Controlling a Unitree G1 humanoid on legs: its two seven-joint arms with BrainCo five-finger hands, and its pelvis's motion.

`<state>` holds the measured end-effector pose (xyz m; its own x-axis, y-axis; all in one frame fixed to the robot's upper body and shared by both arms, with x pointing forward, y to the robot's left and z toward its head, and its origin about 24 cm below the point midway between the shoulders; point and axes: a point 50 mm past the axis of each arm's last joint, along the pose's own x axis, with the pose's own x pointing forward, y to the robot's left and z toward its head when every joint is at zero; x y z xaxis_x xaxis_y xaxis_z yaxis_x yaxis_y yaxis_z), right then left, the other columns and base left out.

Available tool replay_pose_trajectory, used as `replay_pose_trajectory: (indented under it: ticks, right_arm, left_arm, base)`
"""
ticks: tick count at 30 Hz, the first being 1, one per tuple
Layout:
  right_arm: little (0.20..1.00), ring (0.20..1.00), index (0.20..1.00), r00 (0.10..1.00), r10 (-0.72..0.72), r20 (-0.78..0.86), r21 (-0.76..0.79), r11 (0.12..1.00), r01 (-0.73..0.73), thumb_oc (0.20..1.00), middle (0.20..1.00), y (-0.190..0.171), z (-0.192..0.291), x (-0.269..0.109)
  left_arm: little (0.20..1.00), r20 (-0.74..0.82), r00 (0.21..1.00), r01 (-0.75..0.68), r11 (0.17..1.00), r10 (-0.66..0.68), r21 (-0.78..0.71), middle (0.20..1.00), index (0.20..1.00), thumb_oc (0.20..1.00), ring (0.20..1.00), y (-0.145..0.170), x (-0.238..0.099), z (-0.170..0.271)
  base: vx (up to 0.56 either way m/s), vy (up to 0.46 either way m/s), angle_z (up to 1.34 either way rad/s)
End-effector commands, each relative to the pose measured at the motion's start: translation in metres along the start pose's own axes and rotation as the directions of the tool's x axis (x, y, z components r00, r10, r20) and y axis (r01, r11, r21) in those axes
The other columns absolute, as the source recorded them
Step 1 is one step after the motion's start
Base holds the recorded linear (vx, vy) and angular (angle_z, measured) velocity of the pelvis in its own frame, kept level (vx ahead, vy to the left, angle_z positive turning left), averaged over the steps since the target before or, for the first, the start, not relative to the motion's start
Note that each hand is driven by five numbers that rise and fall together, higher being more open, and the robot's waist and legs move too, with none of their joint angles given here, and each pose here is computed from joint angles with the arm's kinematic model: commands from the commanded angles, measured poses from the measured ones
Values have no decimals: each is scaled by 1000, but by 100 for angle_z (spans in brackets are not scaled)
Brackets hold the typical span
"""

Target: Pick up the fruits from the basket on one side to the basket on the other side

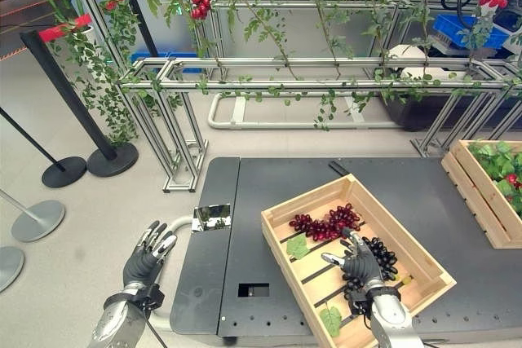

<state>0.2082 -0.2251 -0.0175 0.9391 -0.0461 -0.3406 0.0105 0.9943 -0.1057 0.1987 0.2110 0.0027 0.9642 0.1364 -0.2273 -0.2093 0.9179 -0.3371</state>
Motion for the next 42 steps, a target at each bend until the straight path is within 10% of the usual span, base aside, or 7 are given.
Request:
replay_pose_trajectory:
  ticks: [1,42]
  right_arm:
    - [1000,1000,1000,996,-38,75,-28,999,40,1000,1000,-13,18,7]
    - [1000,1000,1000,937,-235,-259,-233,956,175,1000,1000,-57,-29,35]
  left_arm:
    - [1000,71,997,-2,998,-3,70,1000,1000,1000,1000,6,5,16]
    - [1000,97,988,97,979,-116,181,1000,1000,1000,1000,-10,21,35]
  base:
    - [0,0,0]
    - [-16,-2,-1]
